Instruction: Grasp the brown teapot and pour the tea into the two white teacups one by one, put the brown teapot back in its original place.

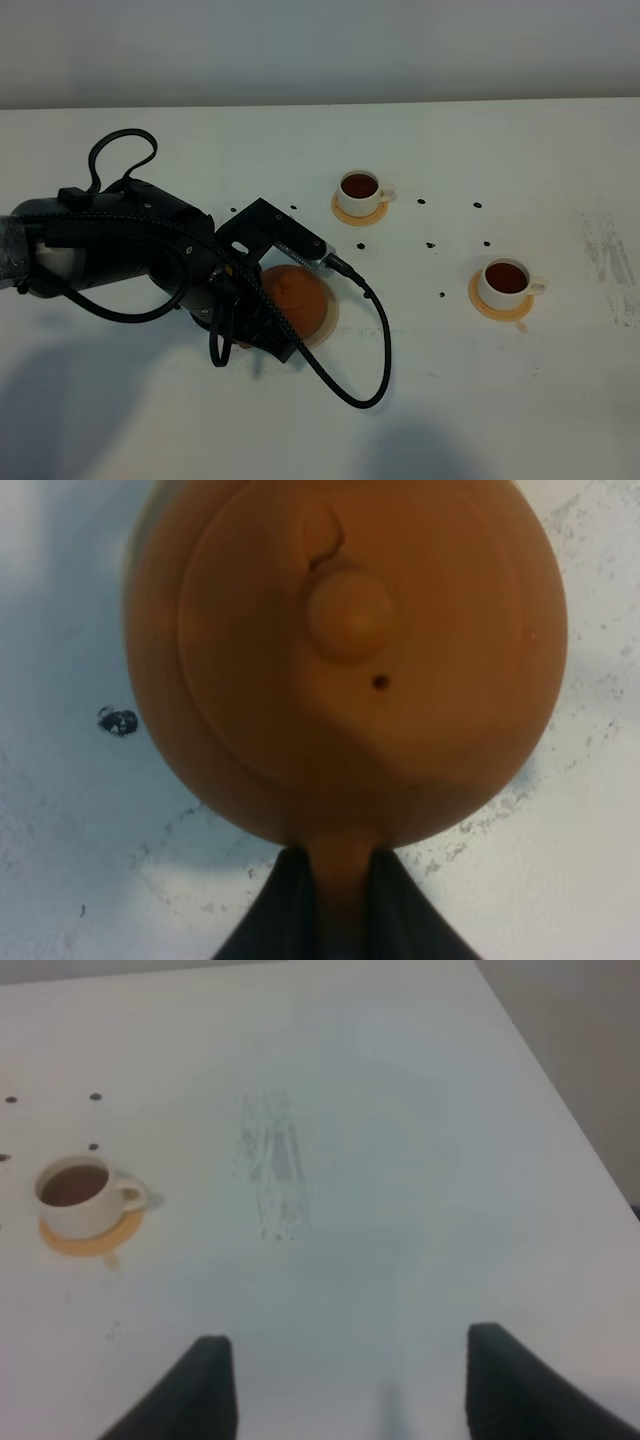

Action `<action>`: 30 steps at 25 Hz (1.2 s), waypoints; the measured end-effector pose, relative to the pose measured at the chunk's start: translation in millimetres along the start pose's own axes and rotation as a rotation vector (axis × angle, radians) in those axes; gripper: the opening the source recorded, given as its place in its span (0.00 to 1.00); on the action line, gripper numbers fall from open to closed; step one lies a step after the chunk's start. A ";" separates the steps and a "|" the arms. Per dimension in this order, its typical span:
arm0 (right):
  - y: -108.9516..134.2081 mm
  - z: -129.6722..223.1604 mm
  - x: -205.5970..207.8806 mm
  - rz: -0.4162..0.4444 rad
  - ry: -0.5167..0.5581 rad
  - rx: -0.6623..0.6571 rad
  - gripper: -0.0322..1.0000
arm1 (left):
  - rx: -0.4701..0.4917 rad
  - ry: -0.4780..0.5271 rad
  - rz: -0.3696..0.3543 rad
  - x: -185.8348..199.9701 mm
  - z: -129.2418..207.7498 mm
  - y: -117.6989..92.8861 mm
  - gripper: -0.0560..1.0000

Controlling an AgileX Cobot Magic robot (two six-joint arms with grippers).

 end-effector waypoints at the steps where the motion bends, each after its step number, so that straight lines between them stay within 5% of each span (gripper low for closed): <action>1: 0.0 0.0 0.0 0.000 0.000 0.000 0.52 | 0.000 0.000 0.000 0.0 0.0 0.0 0.15; 12: 0.0 0.0 0.0 0.000 0.000 0.000 0.52 | 0.001 0.012 0.001 2.0 1.1 -0.1 0.45; 17: 0.0 0.0 0.0 0.000 0.000 0.000 0.52 | 0.021 -0.033 -0.011 22.1 -2.3 7.6 0.47; 30: 0.0 0.0 0.0 0.000 0.000 0.000 0.52 | 0.226 -0.115 -0.127 122.3 25.2 78.3 0.42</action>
Point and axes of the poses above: a point on each arm's last joint axis where the gripper is mounted, x pointing back along that axis away from the gripper, y along the wrist's bending axis when the last joint is at zero, z = x × y, the point moved 1 cm from there along -x, pointing out along that axis toward the gripper, and after that the axes turned 2 degrees about x, right-handed, at the moved point
